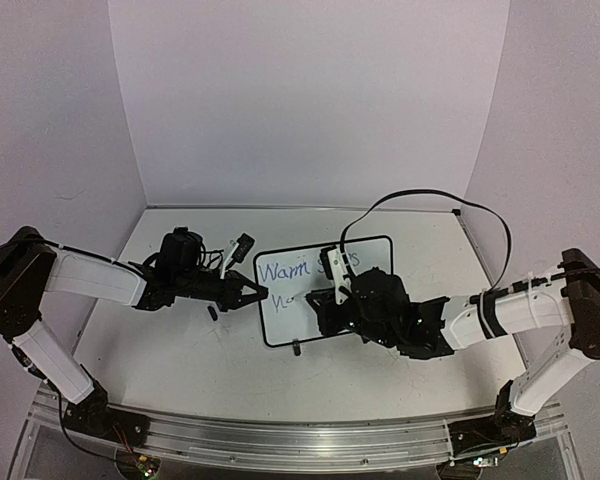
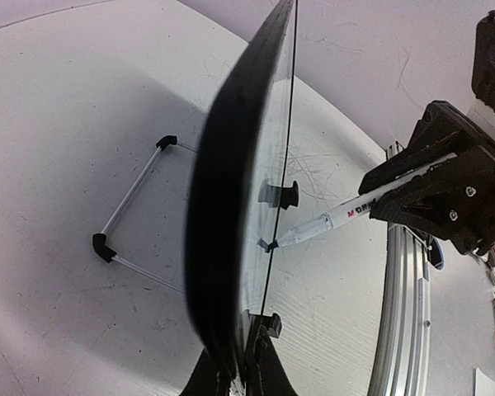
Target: Write a sentence on the whiteboard
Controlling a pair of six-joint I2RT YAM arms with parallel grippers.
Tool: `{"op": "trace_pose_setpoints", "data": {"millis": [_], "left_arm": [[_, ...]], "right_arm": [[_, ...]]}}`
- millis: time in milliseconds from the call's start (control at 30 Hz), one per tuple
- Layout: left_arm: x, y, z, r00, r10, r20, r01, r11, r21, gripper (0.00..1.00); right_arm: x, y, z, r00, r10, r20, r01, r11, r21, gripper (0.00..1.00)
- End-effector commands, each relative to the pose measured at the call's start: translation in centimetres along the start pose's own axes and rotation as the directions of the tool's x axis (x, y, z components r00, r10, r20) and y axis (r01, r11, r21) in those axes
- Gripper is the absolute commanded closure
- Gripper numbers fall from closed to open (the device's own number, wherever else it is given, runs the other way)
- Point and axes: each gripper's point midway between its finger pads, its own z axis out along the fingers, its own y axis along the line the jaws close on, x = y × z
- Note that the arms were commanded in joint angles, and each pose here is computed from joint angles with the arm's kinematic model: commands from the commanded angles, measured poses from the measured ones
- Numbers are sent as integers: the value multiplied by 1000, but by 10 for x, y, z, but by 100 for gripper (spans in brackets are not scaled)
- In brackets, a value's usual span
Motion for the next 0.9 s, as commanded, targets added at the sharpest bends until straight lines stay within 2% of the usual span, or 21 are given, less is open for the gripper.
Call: {"op": "trace_pose_setpoints", "data": {"millis": [0, 600, 867], "left_arm": [[1, 28, -6, 1000, 19, 2, -18, 991, -135, 100], [1, 28, -6, 1000, 19, 2, -18, 991, -134, 100], [1, 28, -6, 1000, 17, 1, -17, 991, -131, 100]], "right_arm": [[-19, 1, 8, 998, 10, 57, -10, 1000, 1, 100], [18, -3, 12, 999, 4, -53, -5, 1000, -2, 100], [21, -11, 7, 998, 16, -58, -15, 1000, 27, 100]]}}
